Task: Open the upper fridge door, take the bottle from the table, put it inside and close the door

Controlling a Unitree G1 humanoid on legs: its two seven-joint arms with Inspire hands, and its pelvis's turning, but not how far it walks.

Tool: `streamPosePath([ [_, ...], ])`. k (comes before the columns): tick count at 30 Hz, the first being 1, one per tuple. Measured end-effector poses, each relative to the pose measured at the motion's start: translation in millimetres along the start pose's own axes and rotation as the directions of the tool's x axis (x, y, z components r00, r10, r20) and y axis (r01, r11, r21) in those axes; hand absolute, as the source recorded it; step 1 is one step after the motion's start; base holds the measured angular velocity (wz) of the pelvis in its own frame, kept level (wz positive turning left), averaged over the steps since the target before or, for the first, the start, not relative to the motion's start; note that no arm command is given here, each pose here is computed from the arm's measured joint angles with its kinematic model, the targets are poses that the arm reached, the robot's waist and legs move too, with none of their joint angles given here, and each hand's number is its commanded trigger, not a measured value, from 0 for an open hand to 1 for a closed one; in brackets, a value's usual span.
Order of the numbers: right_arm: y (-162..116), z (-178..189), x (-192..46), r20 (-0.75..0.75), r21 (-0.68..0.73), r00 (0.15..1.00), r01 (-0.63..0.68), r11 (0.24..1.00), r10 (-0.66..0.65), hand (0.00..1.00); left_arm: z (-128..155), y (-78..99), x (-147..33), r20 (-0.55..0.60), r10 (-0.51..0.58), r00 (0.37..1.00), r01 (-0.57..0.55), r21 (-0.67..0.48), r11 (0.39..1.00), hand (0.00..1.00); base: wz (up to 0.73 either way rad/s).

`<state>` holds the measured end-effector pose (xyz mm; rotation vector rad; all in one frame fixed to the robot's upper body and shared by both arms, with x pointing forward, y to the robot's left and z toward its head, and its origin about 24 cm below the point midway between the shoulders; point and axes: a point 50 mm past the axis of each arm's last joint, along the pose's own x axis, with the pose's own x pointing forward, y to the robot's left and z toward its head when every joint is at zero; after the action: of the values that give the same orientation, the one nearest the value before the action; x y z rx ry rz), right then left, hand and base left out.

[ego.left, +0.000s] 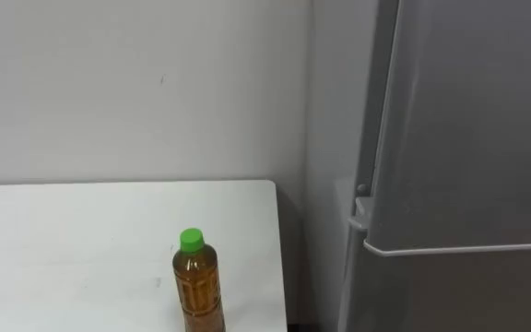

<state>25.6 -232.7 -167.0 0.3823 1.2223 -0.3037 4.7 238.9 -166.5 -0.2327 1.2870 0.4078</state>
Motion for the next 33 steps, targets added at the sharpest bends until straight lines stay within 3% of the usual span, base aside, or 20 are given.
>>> streamPosePath([
  [9, 2.0, 4.7, 1.5, 0.001, -0.070, 1.000, 0.006, 0.998, -0.006, 0.00, 10.3, -3.2, 2.4, 0.019, 0.019, 1.000, -0.021, 0.109, 0.994, 0.00, 0.00],
  [18, 2.8, 5.8, 2.1, 0.000, -0.076, 1.000, 0.010, 0.997, -0.010, 0.00, 10.4, -3.1, 2.5, 0.020, 0.031, 0.999, -0.033, 0.119, 0.992, 0.00, 0.00],
  [33, 1.6, 5.8, 1.9, -0.001, -0.066, 1.000, 0.013, 0.998, -0.013, 0.00, 27.2, 3.4, 1.3, 0.106, 0.164, 0.981, -0.172, 0.067, 0.983, 0.00, 0.01],
])
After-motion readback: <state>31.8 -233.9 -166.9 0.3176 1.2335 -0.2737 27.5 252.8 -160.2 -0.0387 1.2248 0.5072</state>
